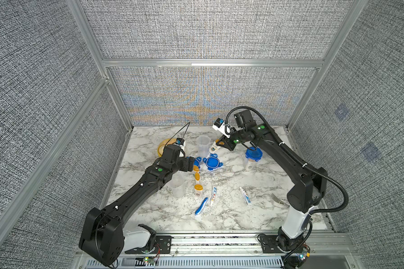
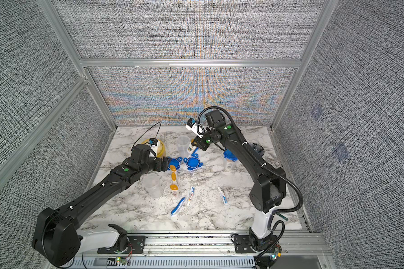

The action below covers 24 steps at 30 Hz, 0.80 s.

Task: Pack away toiletry kits
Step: Pick up the toiletry item from the center of the board, then place the toiletry item into the container.

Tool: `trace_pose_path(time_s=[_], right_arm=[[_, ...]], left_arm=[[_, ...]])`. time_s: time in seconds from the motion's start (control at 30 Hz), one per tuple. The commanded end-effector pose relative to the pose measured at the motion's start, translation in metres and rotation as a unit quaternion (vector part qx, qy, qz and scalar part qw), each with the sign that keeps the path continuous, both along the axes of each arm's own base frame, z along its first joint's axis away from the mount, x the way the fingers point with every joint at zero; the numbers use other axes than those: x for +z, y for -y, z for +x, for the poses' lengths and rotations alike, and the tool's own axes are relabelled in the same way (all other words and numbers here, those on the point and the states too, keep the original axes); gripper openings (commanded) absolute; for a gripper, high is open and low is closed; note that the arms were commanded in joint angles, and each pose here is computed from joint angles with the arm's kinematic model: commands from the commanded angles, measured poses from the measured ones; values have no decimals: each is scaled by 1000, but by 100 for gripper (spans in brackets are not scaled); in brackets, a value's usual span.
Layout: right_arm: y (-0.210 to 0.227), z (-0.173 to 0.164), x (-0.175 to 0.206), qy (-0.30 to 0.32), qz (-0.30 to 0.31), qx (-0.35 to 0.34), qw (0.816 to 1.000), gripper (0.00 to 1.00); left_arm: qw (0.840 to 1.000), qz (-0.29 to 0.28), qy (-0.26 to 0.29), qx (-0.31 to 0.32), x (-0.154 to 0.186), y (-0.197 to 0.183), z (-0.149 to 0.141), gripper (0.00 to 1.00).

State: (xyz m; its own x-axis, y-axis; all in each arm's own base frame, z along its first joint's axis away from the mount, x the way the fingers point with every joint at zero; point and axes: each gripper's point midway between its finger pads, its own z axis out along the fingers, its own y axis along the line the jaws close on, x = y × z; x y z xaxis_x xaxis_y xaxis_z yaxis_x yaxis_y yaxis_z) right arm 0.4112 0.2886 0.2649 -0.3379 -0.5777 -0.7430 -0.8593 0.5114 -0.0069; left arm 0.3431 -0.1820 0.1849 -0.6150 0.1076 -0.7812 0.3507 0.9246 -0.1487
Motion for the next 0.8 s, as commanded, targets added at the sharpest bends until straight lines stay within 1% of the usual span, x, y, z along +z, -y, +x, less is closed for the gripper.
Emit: trace_pose_path(time_s=[0.0,0.1,0.3,0.6,0.77], right_arm=[[-12,19,13,-4,33,-25,999,13],[-20,38,15,-3,42,-40,998,13],[-30,65,3,-3,32,-54,998,12],[-47,77,-49,-15,-35,-43,998,12],[-56,82,-68,-19,-45,-42,998,13]], left_arm=[[1000,-8,23,-9,10,4,7,89],[1000,-7,24,-10,8,3,7,89],[1000,-2,21,-8,3,-1,8,89],[1000,-7,18,-13,1,1,10,89],[1000,-11,12,-18,-2,4,9,89]])
